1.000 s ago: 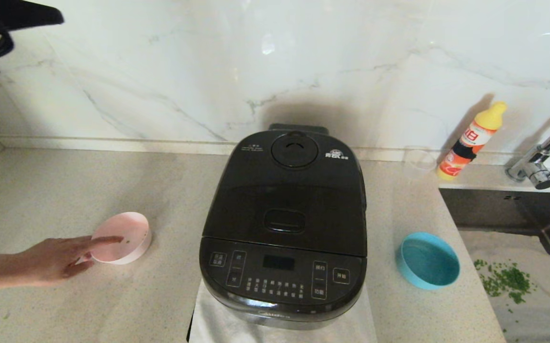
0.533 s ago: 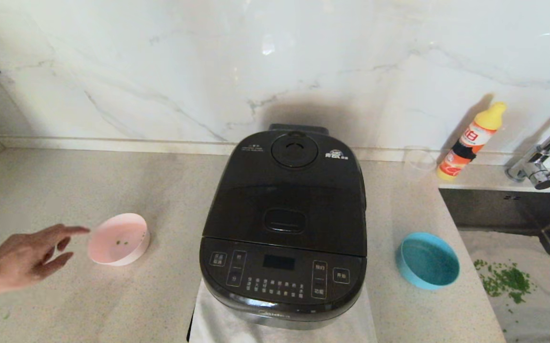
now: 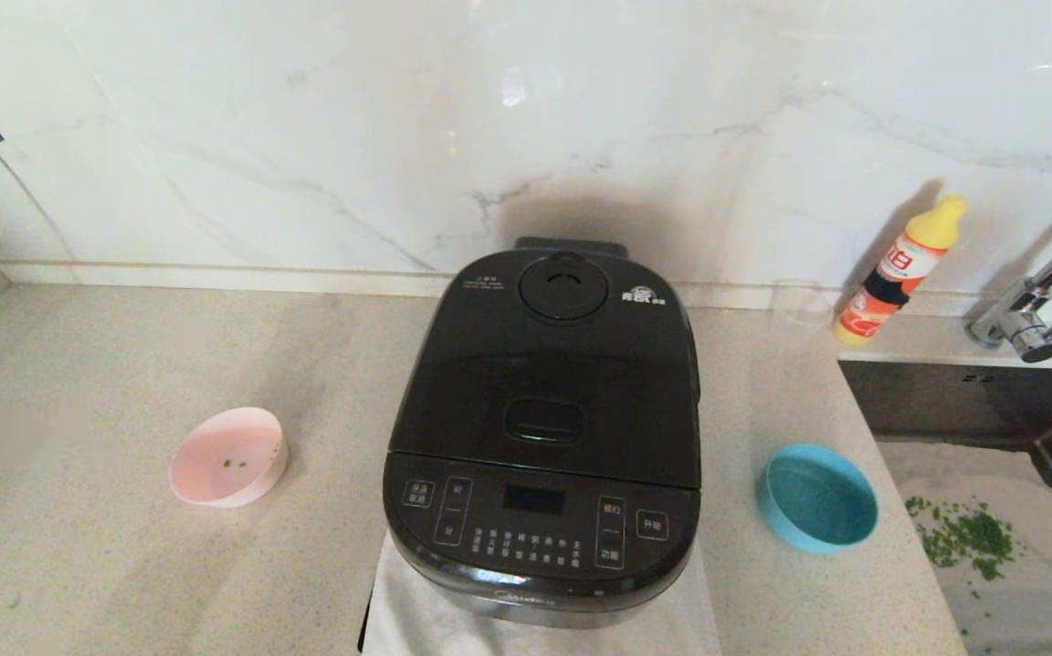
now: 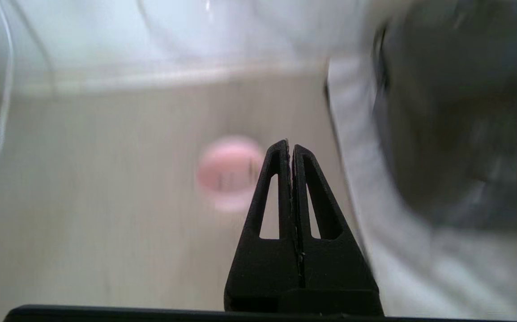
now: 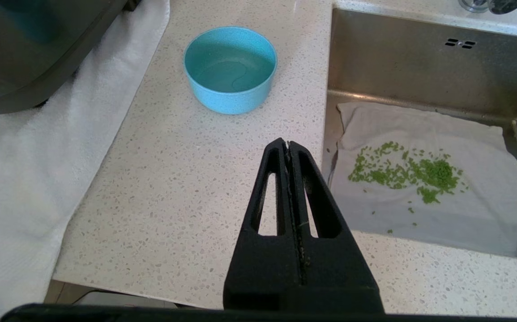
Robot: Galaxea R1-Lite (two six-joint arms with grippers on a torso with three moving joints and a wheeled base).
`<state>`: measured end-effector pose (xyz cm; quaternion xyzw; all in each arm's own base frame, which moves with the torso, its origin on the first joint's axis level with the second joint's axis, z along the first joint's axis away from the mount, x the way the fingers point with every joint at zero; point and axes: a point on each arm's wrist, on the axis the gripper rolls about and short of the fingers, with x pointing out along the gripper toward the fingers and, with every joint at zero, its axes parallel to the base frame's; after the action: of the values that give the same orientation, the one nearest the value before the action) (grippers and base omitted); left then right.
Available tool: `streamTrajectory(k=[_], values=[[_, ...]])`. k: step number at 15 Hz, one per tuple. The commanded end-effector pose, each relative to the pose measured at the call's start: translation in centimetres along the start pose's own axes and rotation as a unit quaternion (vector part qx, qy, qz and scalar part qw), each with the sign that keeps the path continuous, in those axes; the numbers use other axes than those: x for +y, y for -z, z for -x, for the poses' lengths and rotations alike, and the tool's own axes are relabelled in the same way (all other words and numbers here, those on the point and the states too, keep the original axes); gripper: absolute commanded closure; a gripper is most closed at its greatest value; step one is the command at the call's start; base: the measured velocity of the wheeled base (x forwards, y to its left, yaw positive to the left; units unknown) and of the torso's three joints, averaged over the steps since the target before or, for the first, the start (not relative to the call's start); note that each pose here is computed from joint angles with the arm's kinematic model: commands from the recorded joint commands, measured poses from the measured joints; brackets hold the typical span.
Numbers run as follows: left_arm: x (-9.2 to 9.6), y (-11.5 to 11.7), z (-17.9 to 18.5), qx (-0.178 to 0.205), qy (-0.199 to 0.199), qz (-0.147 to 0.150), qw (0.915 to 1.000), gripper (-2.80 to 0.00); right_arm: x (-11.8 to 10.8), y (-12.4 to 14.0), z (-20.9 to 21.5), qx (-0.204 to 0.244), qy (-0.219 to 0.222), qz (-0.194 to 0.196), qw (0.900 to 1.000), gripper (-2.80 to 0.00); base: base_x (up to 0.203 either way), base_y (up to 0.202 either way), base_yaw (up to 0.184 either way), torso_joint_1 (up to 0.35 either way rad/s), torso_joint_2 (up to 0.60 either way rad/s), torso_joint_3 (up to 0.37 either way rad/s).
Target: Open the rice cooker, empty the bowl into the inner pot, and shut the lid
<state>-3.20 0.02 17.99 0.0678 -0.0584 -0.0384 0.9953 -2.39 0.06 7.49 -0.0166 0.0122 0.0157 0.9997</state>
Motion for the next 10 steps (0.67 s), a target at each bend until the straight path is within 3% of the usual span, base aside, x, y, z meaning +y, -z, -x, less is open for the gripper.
streamTrajectory(k=[1, 3, 4, 6, 9, 10], values=[[-0.9, 5.3, 1.7, 0.002, -0.010, 0.011, 0.9999, 0.00, 0.0, 0.0, 0.0, 0.001, -0.001, 0.000, 1.000, 0.00, 0.000, 0.000, 0.000, 0.000, 0.00, 0.000], [-1.2, 7.9, 1.0, 0.035, -0.015, 0.067, 0.9970, 0.00, 0.0, 0.0, 0.0, 0.000, -0.001, 0.001, 1.000, 0.00, 0.000, 0.000, 0.000, 0.000, 0.00, 0.000], [-1.3, 9.2, 0.6, 0.046, -0.014, 0.075, 0.9960, 0.00, 0.0, 0.0, 0.0, 0.001, -0.001, 0.000, 1.000, 0.00, 0.000, 0.000, 0.000, 0.000, 0.00, 0.000], [-1.4, 9.8, 0.2, 0.029, -0.004, 0.063, 0.9976, 0.00, 0.0, 0.0, 0.0, 0.000, 0.000, 0.001, 1.000, 0.00, 0.000, 0.000, 0.000, 0.000, 0.00, 0.000], [-1.4, 9.8, 0.2, 0.024, -0.003, -0.009, 0.9997, 0.00, 0.0, 0.0, 0.0, 0.001, -0.001, 0.000, 1.000, 0.00, 0.000, 0.000, 0.000, 0.000, 0.00, 0.000], [-1.5, 10.2, 0.2, 0.038, -0.003, -0.013, 0.9992, 0.00, 0.0, 0.0, 0.0, 0.000, -0.001, -0.001, 1.000, 0.00, 0.000, 0.000, 0.000, 0.000, 0.00, 0.000]])
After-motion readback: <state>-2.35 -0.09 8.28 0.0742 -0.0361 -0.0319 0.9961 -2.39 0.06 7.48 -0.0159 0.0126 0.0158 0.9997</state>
